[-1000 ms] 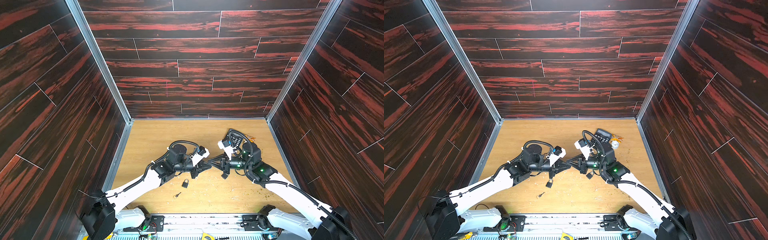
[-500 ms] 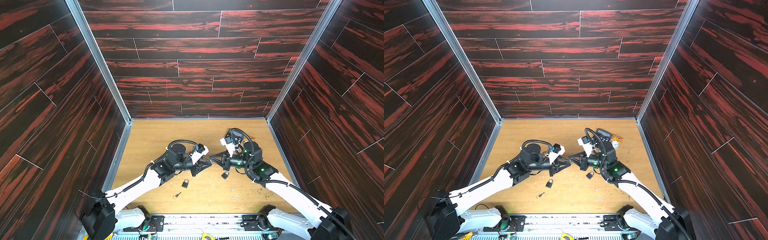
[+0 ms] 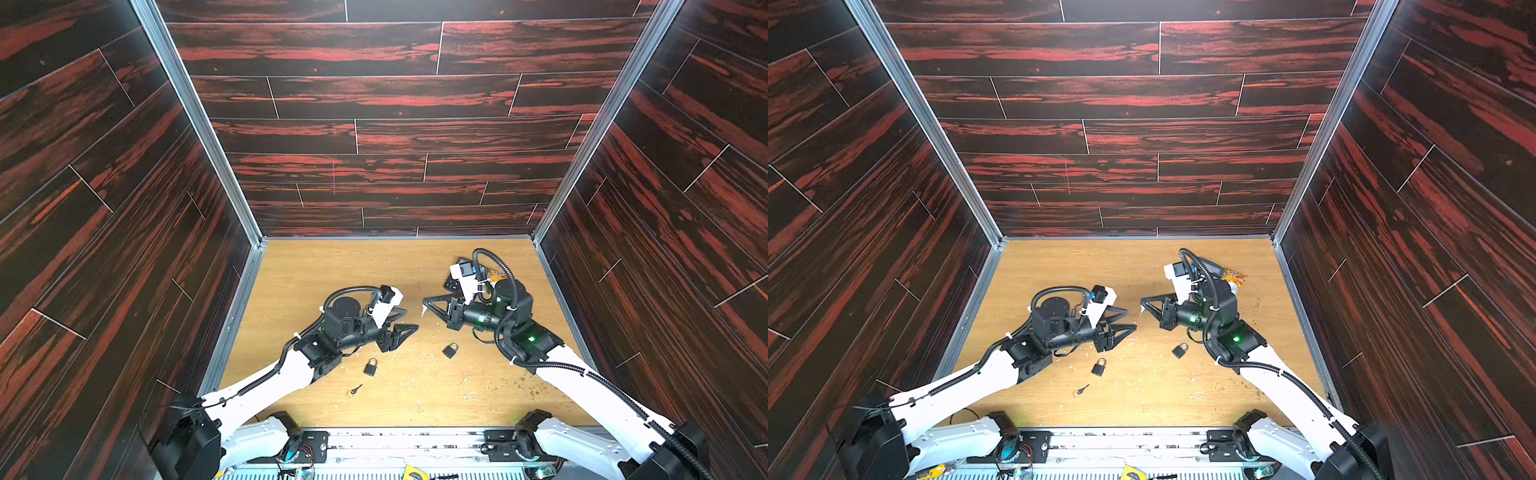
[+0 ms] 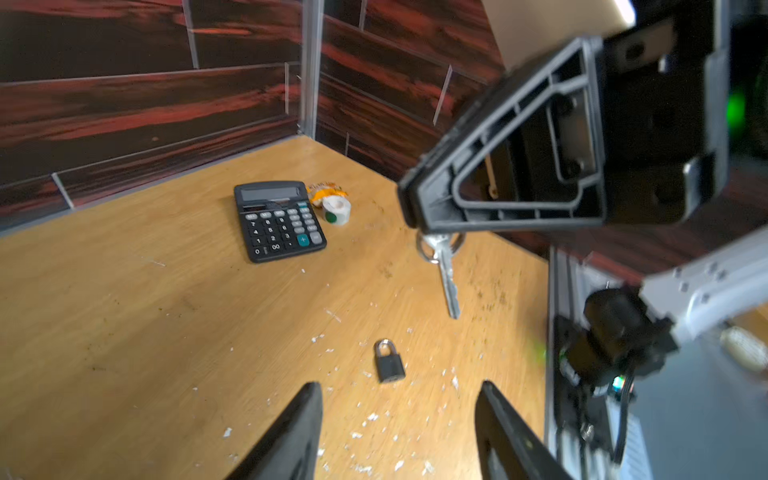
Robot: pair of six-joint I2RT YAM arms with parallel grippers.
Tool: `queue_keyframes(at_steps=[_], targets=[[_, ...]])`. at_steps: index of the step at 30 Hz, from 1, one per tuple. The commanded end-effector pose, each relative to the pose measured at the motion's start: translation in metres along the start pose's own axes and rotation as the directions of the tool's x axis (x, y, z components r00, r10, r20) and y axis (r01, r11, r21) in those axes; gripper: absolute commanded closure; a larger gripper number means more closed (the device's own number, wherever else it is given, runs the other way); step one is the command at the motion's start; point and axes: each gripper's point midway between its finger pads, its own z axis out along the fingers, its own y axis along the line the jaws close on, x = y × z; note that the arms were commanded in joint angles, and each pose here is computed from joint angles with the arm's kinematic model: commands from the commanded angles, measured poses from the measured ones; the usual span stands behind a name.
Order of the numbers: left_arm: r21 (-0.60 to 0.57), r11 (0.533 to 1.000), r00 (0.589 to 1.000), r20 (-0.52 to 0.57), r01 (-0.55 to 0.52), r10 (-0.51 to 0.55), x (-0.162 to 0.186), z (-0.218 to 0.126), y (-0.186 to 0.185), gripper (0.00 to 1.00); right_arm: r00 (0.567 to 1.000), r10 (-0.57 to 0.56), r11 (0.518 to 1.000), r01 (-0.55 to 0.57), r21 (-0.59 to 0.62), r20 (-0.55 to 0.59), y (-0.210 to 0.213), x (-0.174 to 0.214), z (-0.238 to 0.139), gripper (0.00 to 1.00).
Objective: Unlock with the key
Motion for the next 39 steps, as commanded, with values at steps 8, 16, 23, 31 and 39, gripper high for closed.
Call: queue_keyframes(at_steps=[8, 16, 23, 31, 39], targets=[[-0.090, 0.833, 0.774, 0.433, 0.546, -0.461, -0.060, -0.026, 0.048, 0.39, 0.953, 0.216, 0.970, -0.234, 0.067, 0.210, -0.025, -0.031, 0.003, 1.00], [0.010, 0.740, 0.658, 0.450, 0.673, -0.605, -0.061, -0.008, 0.048, 0.40, 0.934, 0.259, 0.958, -0.282, 0.059, 0.247, -0.023, -0.029, 0.017, 1.00], [0.082, 0.728, 0.632, 0.438, 0.681, -0.640, -0.069, 0.000, 0.037, 0.44, 0.918, 0.302, 0.947, -0.319, 0.027, 0.259, -0.020, -0.029, 0.025, 1.00], [0.158, 0.722, 0.624, 0.401, 0.674, -0.670, -0.075, 0.011, 0.021, 0.52, 0.910, 0.328, 0.939, -0.342, 0.014, 0.253, -0.020, -0.029, 0.030, 1.00], [0.185, 0.714, 0.626, 0.368, 0.676, -0.688, -0.074, 0.019, 0.014, 0.61, 0.906, 0.339, 0.936, -0.351, 0.000, 0.252, -0.018, -0.028, 0.033, 1.00]])
